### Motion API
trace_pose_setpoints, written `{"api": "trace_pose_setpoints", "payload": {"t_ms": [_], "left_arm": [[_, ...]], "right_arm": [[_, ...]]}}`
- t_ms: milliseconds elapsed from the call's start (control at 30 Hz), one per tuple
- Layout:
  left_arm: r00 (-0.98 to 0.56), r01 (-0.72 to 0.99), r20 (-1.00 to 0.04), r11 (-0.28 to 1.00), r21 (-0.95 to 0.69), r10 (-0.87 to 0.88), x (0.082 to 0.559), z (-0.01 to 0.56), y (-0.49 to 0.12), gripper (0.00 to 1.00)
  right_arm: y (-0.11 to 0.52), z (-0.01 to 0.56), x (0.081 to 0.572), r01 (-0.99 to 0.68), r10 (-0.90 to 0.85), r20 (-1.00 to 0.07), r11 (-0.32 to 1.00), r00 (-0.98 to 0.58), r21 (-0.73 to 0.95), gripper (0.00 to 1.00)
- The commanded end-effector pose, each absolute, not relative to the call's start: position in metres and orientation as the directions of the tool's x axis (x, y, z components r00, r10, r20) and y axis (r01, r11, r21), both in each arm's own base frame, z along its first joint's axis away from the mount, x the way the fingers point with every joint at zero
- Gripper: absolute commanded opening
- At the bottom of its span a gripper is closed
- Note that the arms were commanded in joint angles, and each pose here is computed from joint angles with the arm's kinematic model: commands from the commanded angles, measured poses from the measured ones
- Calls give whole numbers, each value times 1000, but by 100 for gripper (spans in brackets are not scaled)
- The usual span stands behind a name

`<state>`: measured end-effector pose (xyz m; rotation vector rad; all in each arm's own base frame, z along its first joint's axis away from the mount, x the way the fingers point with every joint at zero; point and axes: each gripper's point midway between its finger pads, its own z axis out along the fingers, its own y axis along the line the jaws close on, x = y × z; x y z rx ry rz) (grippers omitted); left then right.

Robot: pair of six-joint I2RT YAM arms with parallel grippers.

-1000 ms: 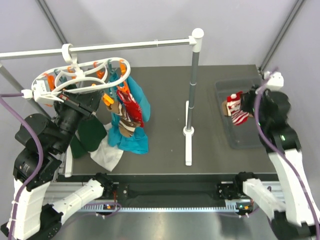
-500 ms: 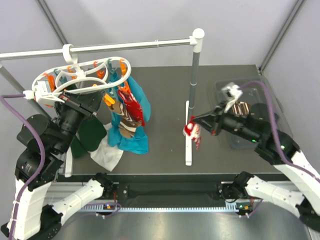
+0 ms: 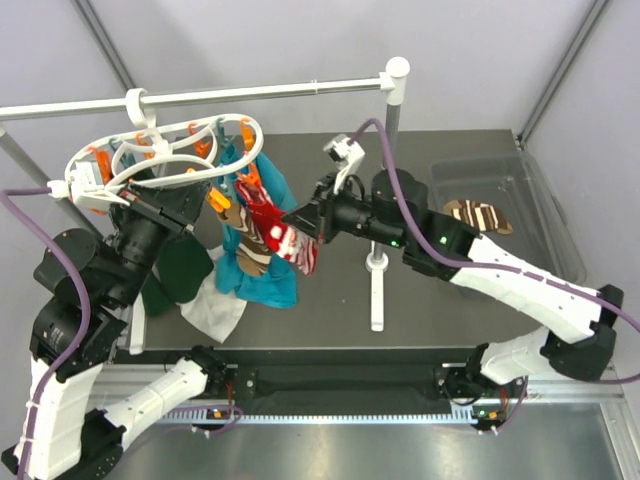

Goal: Clip the socks to the hanger
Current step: Clamp the sock onto the hanger.

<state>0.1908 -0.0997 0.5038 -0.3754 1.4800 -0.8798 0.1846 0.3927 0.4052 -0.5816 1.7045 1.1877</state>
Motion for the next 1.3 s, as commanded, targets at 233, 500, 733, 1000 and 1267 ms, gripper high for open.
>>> {"api": "trace_pose_setpoints", "payload": {"t_ms": [233, 500, 733, 1000, 1267], "left_arm": [[-178, 290, -696, 639, -712, -695, 189, 498, -107, 0], [-233, 359, -645, 552, -752, -728, 182, 512, -124, 0], [-278, 395, -608, 488, -778, -744, 172, 521, -131, 0], [-251, 400, -604, 487, -776, -756, 165, 525, -122, 0], [-234, 396, -634, 524, -754, -737, 168, 520, -120, 0]], "right_arm": [[413, 497, 115, -929, 233, -932, 184, -277, 322, 0], [435, 507, 98, -939, 200, -940, 151, -276, 308, 0], [445, 504, 127, -906, 198, -946, 294, -255, 306, 0], [451, 495, 145, -874, 193, -941, 354, -279, 332, 0], [439, 501, 167, -834, 234, -915, 383, -327, 397, 0]]}}
